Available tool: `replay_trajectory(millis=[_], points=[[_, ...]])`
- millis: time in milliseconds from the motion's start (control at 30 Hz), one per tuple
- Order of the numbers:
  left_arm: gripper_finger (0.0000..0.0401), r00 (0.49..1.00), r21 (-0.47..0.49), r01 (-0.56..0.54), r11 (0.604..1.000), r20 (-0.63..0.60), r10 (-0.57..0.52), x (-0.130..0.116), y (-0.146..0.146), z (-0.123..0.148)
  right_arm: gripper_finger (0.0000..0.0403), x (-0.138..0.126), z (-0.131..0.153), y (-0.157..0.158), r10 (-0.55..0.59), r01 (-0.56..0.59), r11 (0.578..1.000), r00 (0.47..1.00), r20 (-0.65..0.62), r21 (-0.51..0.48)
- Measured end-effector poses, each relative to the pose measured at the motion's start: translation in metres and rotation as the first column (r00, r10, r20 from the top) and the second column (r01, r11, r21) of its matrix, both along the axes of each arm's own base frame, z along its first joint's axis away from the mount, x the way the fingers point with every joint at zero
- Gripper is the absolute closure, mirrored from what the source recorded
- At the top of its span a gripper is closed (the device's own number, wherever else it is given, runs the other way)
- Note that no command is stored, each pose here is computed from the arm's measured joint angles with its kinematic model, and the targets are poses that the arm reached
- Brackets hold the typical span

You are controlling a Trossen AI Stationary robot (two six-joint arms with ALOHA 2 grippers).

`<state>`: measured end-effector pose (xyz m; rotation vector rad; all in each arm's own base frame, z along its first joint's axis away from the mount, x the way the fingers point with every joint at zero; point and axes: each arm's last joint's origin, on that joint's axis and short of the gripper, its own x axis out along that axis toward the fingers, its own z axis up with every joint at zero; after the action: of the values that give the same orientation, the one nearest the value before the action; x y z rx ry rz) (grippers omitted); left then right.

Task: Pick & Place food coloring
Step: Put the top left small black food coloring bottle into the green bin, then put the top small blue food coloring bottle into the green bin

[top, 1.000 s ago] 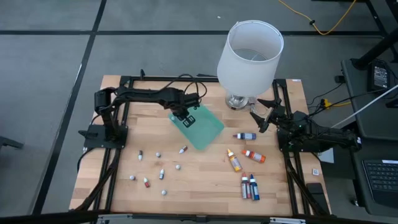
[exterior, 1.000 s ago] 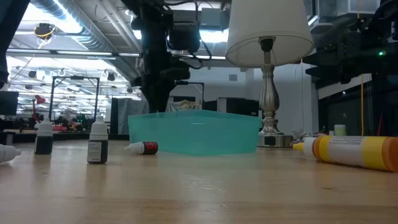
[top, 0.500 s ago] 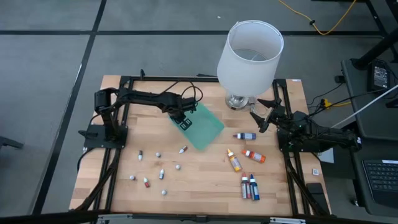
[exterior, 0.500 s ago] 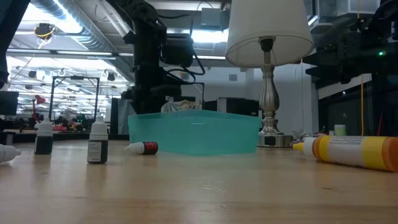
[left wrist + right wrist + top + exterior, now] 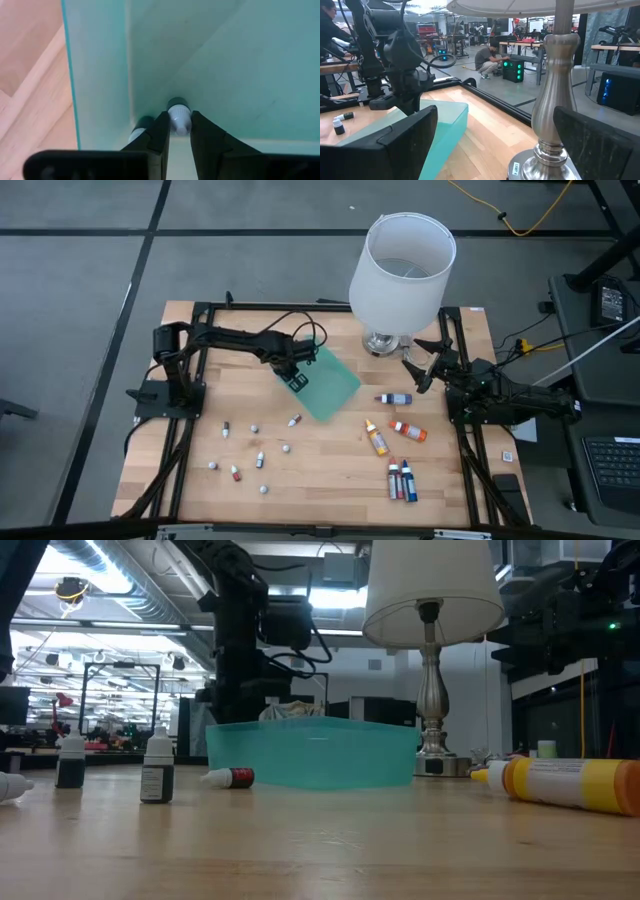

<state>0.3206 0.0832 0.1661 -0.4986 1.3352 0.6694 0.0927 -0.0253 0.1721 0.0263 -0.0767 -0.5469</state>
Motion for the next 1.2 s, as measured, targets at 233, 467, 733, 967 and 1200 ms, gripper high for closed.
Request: replay_trajectory(millis=[233, 467, 733, 967, 1200], points=[[0.0327, 1.0, -0.002, 0.002, 1.0, 0.015, -0.002, 0.0019, 0.0001, -0.001, 0.0006, 0.0, 0.0, 0.0, 0.0, 0.0, 1.0, 1.0, 0.0, 0.0], [0.0299, 1.0, -0.036, 0.007, 0.999, 0.008, -0.006, 0.0015, -0.0005, -0.0054, 0.0006, 0.0, 0.0, 0.0, 0.0, 0.0, 1.0, 1.0, 0.0, 0.0], [0.0279, 1.0, -0.04, 0.007, 0.999, 0.009, -0.006, 0.0013, -0.0002, -0.0051, 0.0006, 0.0, 0.0, 0.0, 0.0, 0.0, 1.0, 1.0, 0.0, 0.0], [0.0254, 1.0, -0.026, 0.008, 1.0, 0.025, -0.007, 0.0013, 0.0023, -0.0019, 0.0006, 0.0, 0.0, 0.0, 0.0, 0.0, 1.0, 1.0, 0.0, 0.0], [0.0228, 0.999, -0.019, 0.02, 1.0, 0.041, -0.02, 0.0008, 0.0042, 0.0022, 0.0006, 0.0, 0.0, 0.0, 0.0, 0.0, 1.0, 1.0, 0.0, 0.0]])
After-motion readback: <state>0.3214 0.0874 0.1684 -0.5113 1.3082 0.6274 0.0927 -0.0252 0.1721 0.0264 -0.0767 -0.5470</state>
